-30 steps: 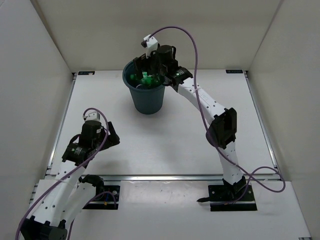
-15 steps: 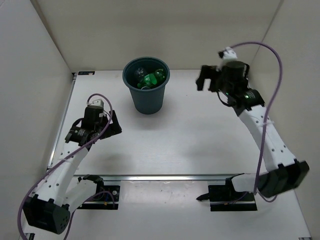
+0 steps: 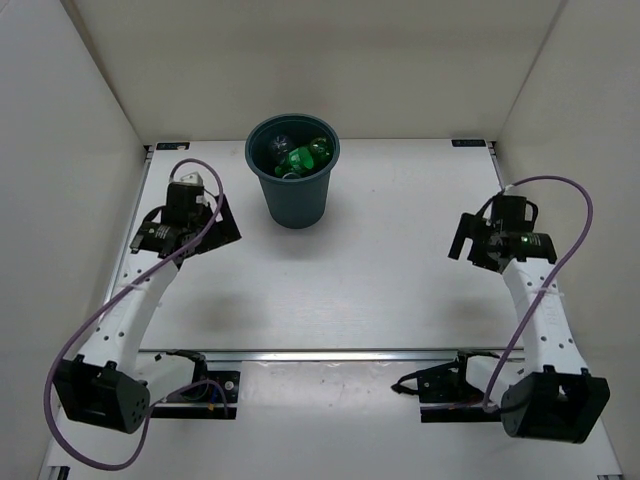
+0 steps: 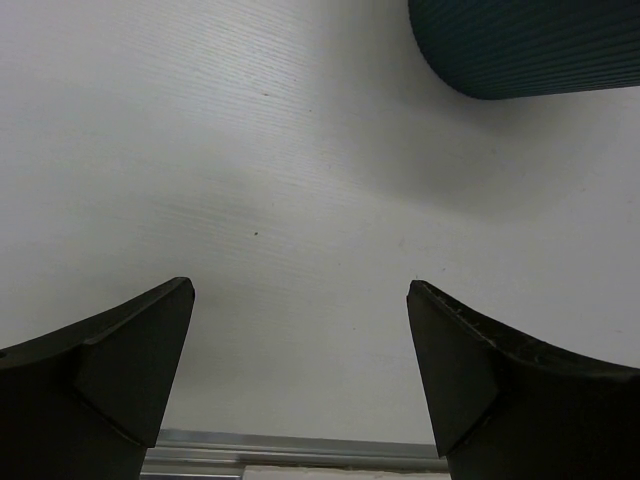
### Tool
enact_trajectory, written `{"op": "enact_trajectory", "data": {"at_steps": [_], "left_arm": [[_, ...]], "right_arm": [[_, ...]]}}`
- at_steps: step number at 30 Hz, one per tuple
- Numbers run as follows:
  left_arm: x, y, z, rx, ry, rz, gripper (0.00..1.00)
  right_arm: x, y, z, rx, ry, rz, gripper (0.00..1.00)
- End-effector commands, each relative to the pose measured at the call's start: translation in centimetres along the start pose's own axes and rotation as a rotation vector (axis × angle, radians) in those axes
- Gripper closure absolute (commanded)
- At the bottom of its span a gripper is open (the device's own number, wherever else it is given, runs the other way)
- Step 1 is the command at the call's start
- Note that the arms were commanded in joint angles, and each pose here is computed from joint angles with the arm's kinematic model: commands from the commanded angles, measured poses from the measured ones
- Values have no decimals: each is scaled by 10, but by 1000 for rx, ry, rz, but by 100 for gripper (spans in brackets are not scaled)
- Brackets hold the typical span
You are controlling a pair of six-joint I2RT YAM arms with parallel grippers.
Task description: Put the plastic bottles in the bin
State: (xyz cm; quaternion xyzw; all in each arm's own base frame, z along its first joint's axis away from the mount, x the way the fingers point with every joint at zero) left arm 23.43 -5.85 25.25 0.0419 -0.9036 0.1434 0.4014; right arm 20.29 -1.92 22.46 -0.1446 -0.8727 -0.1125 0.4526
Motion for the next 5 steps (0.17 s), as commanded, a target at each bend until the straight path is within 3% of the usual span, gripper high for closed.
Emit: {"op": "enact_trajectory", "data": {"at_steps": [1, 5], "left_arm": [[19, 10, -6, 9, -67, -50, 1], [25, 14, -3, 24, -79, -55, 1]], "right_arm": [[14, 2, 2, 61, -106, -1, 1], [21, -1, -5, 32, -160, -68, 1]]}}
Point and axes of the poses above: each gripper's point midway between its finger pads, its own x axis back along the fingers, its own y axis along the line the jaws close on, z = x × y, the point moved 8 cm from there along x, back along the fingers, and after that the axes turned 2 degrees about -x, right-handed, at the moved point
